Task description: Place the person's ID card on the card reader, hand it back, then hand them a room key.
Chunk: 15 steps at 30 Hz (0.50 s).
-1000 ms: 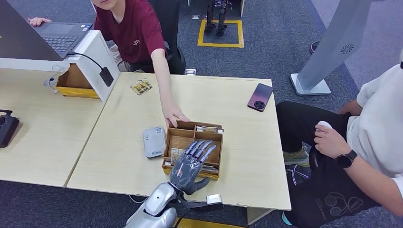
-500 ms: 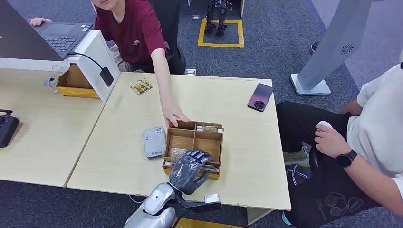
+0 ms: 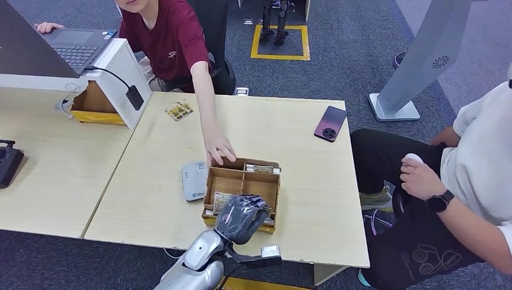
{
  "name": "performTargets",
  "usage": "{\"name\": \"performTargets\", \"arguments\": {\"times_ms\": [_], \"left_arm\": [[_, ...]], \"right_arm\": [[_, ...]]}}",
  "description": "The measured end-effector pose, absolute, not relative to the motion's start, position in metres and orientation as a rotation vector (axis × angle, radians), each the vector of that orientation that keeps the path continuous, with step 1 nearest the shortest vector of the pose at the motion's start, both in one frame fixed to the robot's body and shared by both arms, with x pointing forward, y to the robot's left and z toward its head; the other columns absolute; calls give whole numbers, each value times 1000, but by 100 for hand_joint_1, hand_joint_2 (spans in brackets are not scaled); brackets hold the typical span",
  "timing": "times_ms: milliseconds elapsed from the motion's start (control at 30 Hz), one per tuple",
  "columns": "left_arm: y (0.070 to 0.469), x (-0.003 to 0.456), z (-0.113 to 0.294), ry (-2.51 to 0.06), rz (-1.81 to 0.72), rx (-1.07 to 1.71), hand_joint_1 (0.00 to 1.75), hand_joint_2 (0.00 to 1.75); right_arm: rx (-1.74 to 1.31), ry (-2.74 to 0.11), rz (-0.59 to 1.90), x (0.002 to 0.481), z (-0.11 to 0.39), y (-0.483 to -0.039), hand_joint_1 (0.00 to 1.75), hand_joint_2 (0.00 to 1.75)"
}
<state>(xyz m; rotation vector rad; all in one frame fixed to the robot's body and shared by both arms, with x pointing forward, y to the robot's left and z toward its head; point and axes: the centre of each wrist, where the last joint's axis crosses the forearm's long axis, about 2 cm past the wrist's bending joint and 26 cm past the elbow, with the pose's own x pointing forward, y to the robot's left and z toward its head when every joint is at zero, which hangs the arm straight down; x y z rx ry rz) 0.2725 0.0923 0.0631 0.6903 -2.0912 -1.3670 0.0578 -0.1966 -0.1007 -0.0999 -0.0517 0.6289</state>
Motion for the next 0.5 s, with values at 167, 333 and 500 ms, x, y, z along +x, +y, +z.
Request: {"name": "performTargets", "arguments": {"times_ms": [167, 333, 500], "left_arm": [[92, 273, 63, -2091, -1372, 690, 175, 175], [91, 273, 63, -2099, -1358, 670, 175, 175], [91, 272, 63, -2114, -1336, 641, 175, 175]], "right_arm": [[-100, -52, 629, 58, -101, -197, 0, 175], [-100, -53, 629, 58, -101, -197, 0, 175], [-100, -53, 629, 58, -101, -196, 0, 175]]}}
